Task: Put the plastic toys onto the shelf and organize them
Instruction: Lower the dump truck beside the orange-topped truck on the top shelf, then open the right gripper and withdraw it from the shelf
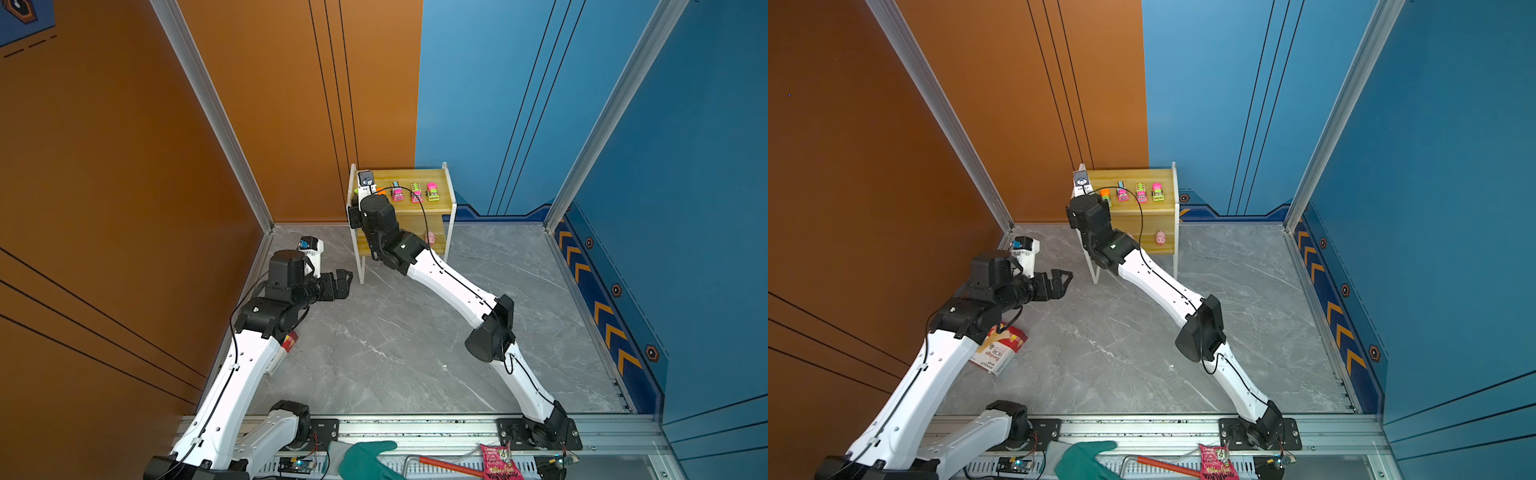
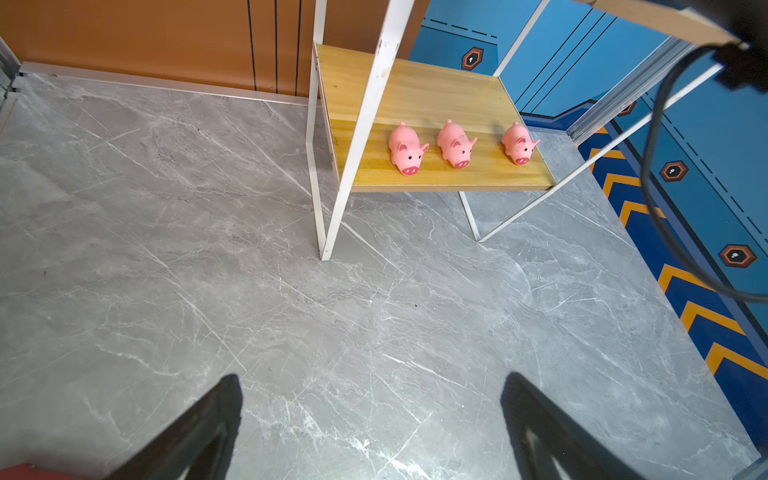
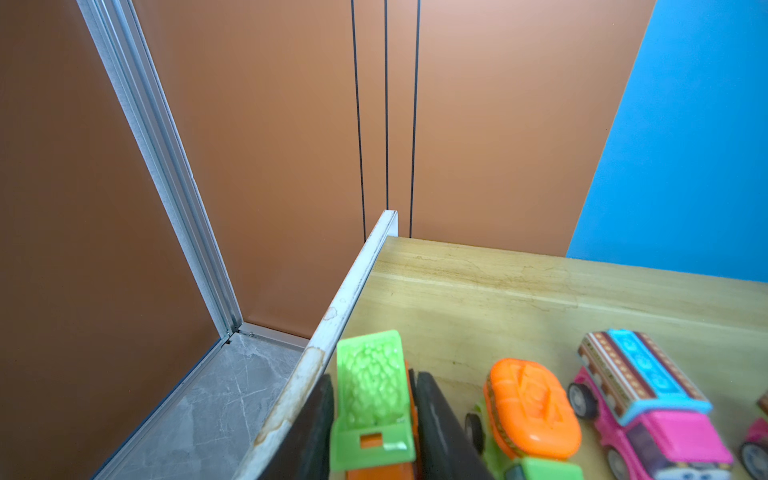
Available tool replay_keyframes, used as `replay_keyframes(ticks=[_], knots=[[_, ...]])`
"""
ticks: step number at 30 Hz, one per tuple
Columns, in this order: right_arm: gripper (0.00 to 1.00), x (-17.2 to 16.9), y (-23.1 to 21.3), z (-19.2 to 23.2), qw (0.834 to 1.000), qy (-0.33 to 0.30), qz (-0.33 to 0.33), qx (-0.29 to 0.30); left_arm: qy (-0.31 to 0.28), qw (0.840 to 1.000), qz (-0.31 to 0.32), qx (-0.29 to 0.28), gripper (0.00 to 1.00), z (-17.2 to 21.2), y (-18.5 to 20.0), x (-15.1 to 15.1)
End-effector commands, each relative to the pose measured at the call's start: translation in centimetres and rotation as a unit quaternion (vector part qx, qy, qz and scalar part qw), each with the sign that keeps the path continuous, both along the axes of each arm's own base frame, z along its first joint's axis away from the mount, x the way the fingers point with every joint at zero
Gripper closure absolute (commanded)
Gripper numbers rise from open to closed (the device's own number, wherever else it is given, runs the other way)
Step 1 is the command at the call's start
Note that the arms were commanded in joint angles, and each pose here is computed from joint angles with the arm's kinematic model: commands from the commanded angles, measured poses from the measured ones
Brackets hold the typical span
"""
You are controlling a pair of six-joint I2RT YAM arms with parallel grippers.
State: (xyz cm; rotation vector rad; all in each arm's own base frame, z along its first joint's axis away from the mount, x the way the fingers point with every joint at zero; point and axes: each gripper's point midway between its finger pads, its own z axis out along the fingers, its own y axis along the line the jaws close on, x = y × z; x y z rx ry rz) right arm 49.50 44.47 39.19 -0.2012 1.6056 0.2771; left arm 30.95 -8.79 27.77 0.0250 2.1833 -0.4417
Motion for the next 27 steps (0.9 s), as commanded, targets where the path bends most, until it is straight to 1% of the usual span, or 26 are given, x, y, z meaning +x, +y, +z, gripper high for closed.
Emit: replay_keyframes(ticks=[1, 6, 12, 18, 22, 23, 27], knots=[[0.58, 0.1, -0.1, 1.3, 1.0, -0.014, 0.001, 0.021, 0.0, 1.0, -0.002, -0.008, 0.02, -0.2, 0.0, 0.2], [0.49, 0.1, -0.4, 2.1, 0.999, -0.023, 0.001, 0.023, -0.001, 1.0, -0.002, -0.007, 0.02, -0.2, 0.0, 0.2], [0.43, -0.4, -0.9, 4.3, 0.998, -0.046, 0.005, 0.03, 0.0, 1.0, -0.001, -0.006, 0.02, -0.4, 0.0, 0.3], [0.35, -1.6, -1.8, 7.7, 0.996, -0.076, 0.012, 0.04, -0.002, 1.0, 0.002, -0.003, 0.02, -0.6, 0.3, 0.3], [0.29, -3.1, -2.0, 10.7, 0.993, -0.107, 0.032, 0.041, -0.012, 1.0, 0.015, 0.003, 0.02, -0.4, 0.9, 0.6], [0.27, -3.5, -2.1, 11.4, 0.992, -0.116, 0.036, 0.044, -0.004, 1.0, 0.018, 0.006, 0.02, -1.3, 1.1, 0.5], [0.19, -5.1, -3.2, 14.3, 0.987, -0.147, 0.049, 0.048, -0.001, 1.0, 0.03, 0.01, 0.02, -1.9, 1.7, 0.6]])
